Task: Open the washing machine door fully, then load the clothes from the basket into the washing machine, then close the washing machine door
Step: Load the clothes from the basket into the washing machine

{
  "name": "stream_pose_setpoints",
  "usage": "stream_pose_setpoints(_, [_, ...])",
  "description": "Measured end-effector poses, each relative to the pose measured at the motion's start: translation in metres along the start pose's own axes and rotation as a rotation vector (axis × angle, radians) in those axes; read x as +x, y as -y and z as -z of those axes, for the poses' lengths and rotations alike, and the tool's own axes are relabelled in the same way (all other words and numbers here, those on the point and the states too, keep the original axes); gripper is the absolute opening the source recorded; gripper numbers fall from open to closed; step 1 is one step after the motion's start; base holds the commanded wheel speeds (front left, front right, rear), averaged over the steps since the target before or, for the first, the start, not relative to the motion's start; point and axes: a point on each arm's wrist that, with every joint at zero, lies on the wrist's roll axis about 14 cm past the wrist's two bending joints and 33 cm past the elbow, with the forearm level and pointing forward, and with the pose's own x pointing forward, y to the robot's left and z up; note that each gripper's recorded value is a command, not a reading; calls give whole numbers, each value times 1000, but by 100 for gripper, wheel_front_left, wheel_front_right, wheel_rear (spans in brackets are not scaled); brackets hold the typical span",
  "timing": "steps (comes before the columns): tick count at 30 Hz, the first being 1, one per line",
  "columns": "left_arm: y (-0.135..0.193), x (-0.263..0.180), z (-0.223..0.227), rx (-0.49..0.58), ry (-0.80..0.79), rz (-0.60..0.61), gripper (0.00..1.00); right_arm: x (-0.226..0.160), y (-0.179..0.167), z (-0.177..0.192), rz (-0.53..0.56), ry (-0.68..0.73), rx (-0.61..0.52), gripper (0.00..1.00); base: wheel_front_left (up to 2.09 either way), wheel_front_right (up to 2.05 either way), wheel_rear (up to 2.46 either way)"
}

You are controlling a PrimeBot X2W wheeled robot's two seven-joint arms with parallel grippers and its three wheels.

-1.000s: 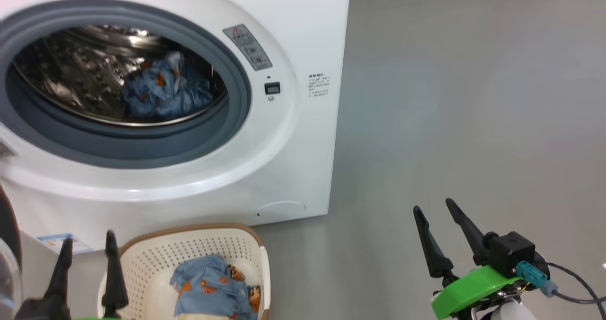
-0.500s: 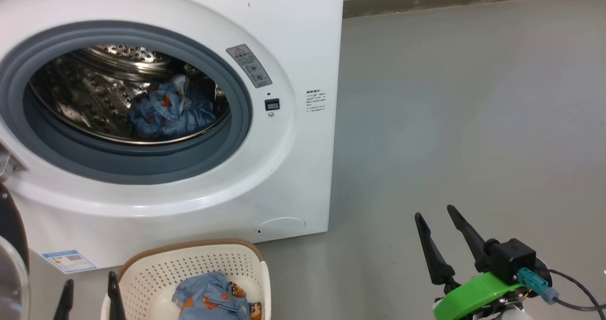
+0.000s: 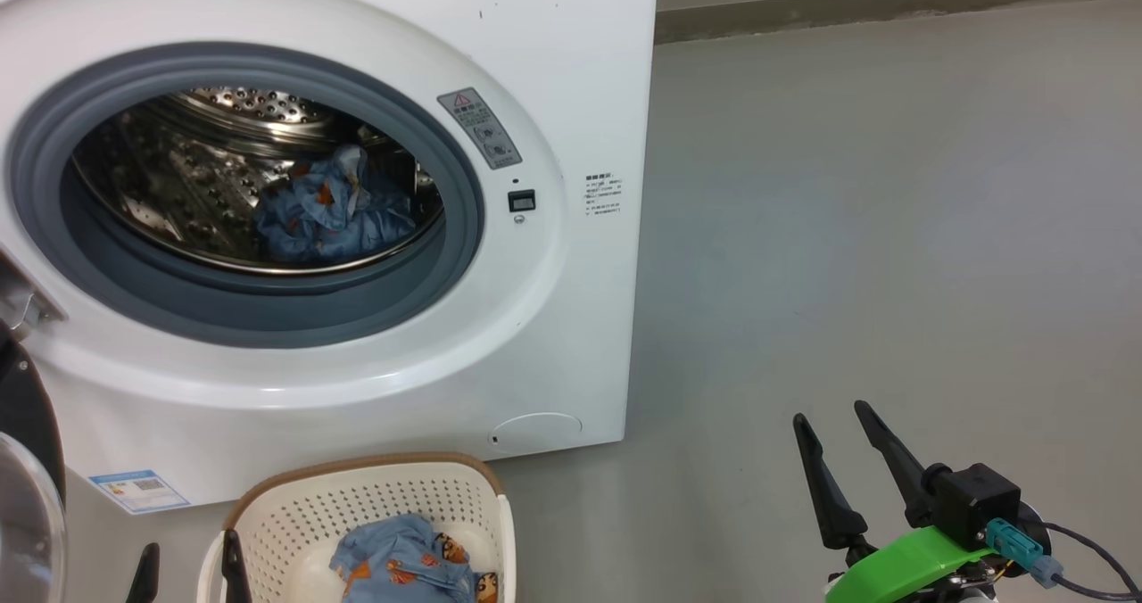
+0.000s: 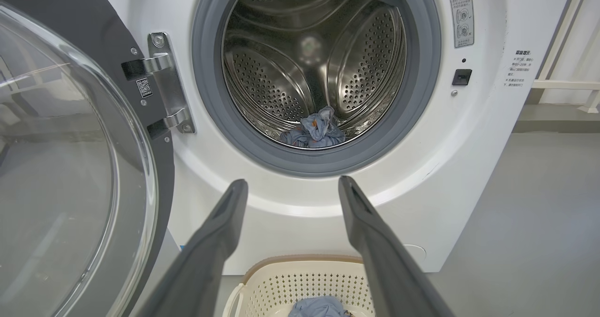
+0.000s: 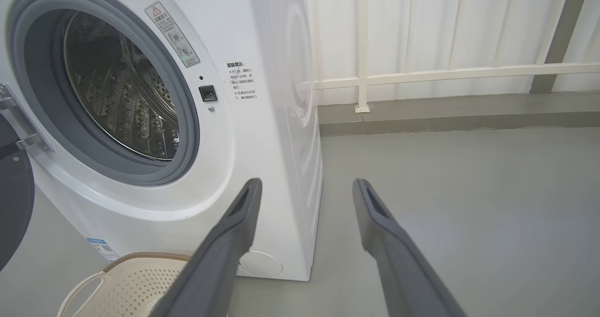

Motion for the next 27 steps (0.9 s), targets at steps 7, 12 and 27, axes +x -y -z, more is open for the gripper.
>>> stream_pose_setpoints(7, [-1,2,4,4,-12,6,100,1,2,5,8,-13,4,100,0,0,0])
stream_pose_setpoints(12, [0,4,14,-8,-45,10,100,2,6,12,20,-32,17,100,0,0,0])
stream_pose_setpoints(27, [28,31,83,-112,-253,90,100,23,18,40,44,-102,21,100,0,0,0])
